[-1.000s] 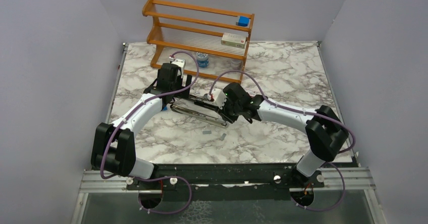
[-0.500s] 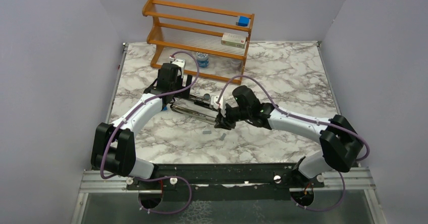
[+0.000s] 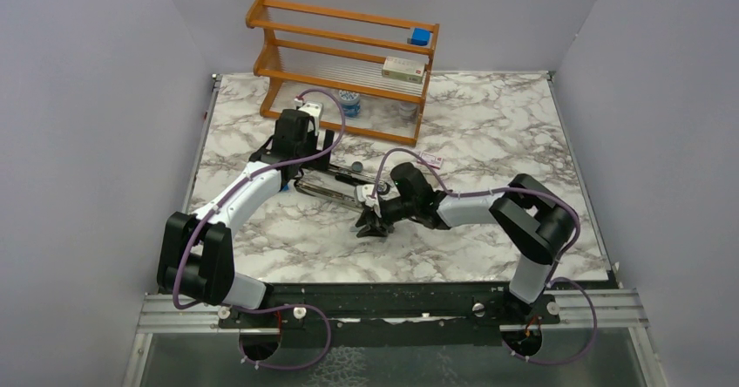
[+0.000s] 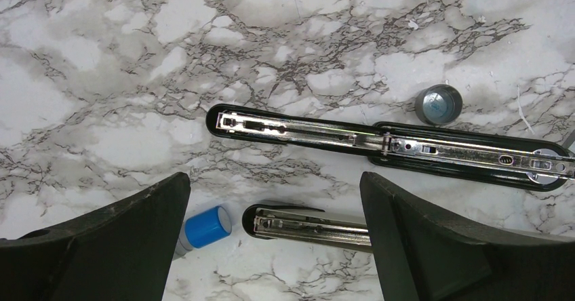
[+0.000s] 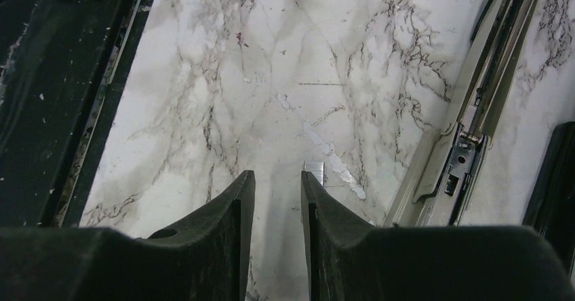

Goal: Load the staples into the stapler
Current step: Adjust the staple in the stapler.

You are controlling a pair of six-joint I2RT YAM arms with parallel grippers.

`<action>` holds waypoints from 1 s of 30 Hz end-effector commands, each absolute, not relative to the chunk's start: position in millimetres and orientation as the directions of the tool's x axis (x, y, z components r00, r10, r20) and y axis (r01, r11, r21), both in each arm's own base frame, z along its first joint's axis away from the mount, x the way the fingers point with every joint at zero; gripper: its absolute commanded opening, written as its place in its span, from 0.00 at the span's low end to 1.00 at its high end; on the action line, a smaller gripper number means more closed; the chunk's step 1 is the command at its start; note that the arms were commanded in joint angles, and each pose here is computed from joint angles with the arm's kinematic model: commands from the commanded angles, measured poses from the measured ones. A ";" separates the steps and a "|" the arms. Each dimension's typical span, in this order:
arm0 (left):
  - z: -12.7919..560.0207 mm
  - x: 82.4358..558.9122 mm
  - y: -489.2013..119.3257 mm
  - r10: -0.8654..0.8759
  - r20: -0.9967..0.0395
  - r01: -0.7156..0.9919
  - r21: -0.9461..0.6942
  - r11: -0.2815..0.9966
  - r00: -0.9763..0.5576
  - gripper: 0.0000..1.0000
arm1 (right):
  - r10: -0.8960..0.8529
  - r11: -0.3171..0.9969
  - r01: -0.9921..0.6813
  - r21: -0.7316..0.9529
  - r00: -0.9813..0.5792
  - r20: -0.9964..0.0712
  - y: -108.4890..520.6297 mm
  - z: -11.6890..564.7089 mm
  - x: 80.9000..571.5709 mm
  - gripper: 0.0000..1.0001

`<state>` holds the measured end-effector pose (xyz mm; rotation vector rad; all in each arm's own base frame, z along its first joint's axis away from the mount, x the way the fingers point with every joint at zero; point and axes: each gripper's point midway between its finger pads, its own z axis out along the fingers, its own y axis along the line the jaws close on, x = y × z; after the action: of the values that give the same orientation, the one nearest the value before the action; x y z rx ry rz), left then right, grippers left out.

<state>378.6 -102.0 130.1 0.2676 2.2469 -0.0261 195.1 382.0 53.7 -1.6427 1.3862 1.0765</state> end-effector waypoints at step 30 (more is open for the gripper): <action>141.2 383.7 -111.8 0.185 -0.791 0.224 0.063 0.973 -0.583 0.99 | -0.364 -0.152 -0.982 -0.111 0.160 -0.918 383.9 45.6 215.9 0.40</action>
<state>377.9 -104.5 130.1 0.2756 2.2459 -0.0291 206.7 380.4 29.3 -1.6810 1.3519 1.0202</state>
